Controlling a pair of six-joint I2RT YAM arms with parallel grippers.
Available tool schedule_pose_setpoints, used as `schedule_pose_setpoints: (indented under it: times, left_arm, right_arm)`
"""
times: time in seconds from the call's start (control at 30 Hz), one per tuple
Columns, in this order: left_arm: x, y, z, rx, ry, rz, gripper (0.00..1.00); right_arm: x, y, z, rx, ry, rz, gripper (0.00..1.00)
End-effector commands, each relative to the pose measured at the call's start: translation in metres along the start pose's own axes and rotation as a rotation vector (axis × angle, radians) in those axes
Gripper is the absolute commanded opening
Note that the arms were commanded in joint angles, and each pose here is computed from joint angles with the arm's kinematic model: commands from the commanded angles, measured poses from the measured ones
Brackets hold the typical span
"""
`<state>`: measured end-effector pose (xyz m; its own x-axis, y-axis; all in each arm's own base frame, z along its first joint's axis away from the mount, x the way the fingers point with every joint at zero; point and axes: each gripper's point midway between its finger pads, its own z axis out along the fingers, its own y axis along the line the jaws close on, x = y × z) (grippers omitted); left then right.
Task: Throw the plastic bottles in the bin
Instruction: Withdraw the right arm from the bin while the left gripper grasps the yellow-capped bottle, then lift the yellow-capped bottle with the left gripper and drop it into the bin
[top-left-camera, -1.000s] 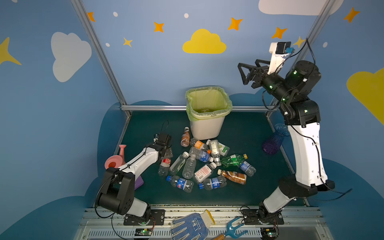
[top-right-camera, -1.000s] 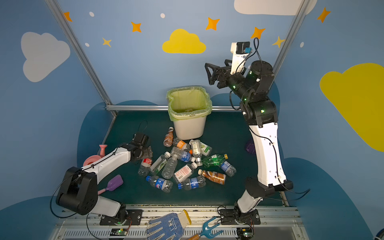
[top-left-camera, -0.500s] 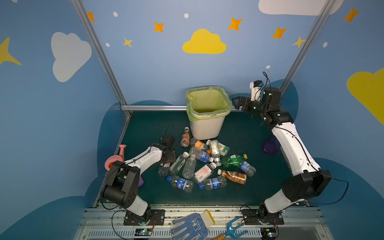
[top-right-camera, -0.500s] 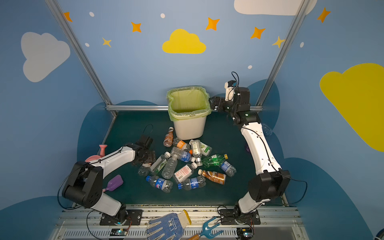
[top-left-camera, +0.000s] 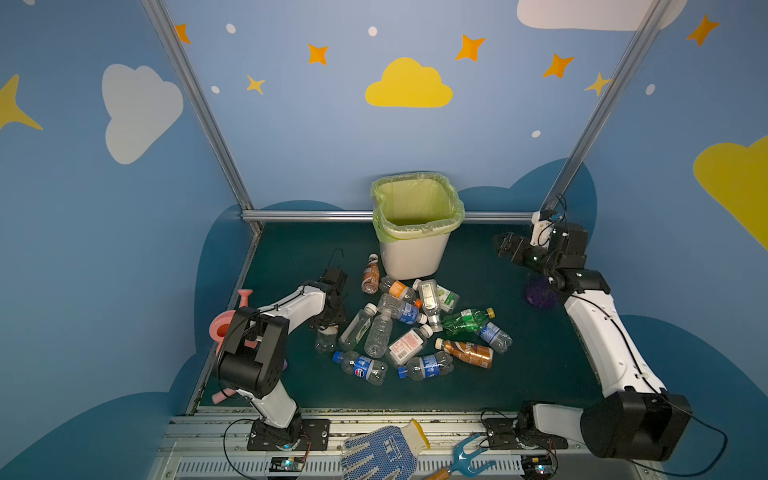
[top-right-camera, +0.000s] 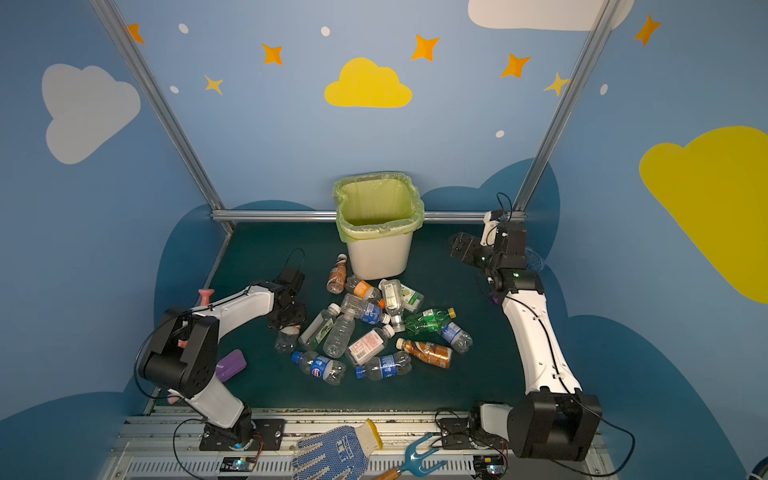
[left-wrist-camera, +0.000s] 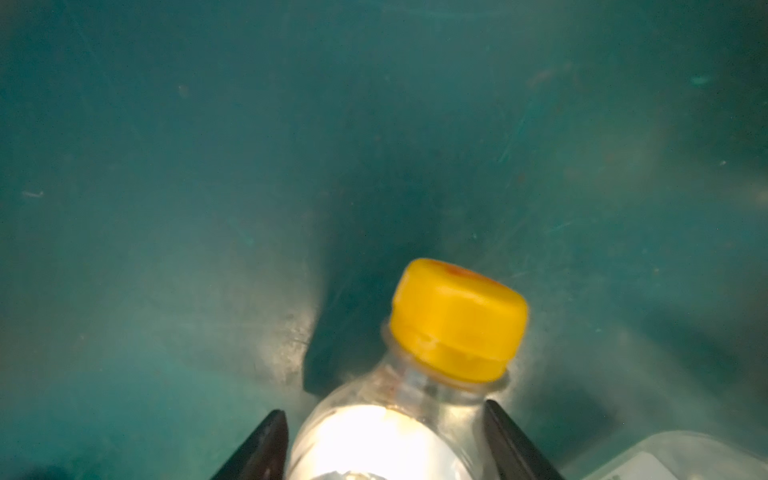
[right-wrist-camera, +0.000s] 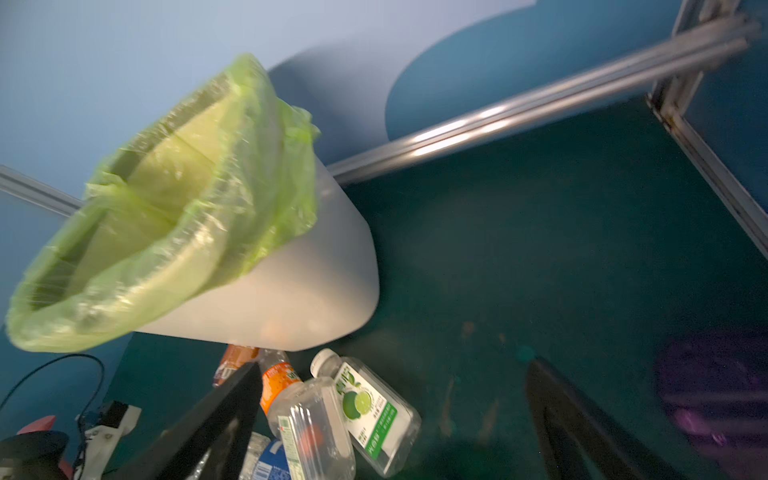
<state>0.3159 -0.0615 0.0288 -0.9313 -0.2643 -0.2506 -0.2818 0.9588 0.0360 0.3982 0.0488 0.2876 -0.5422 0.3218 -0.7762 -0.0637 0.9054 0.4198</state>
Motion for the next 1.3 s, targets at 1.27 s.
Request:
schedule_pose_setpoints:
  times: [1.27]
  left_arm:
    - [-0.255,-0.137,-0.402,0.807,-1.026,0.002,0.58]
  right_arm:
    - [0.054,-0.067,-0.067,0.135,-0.059,0.217,0.98]
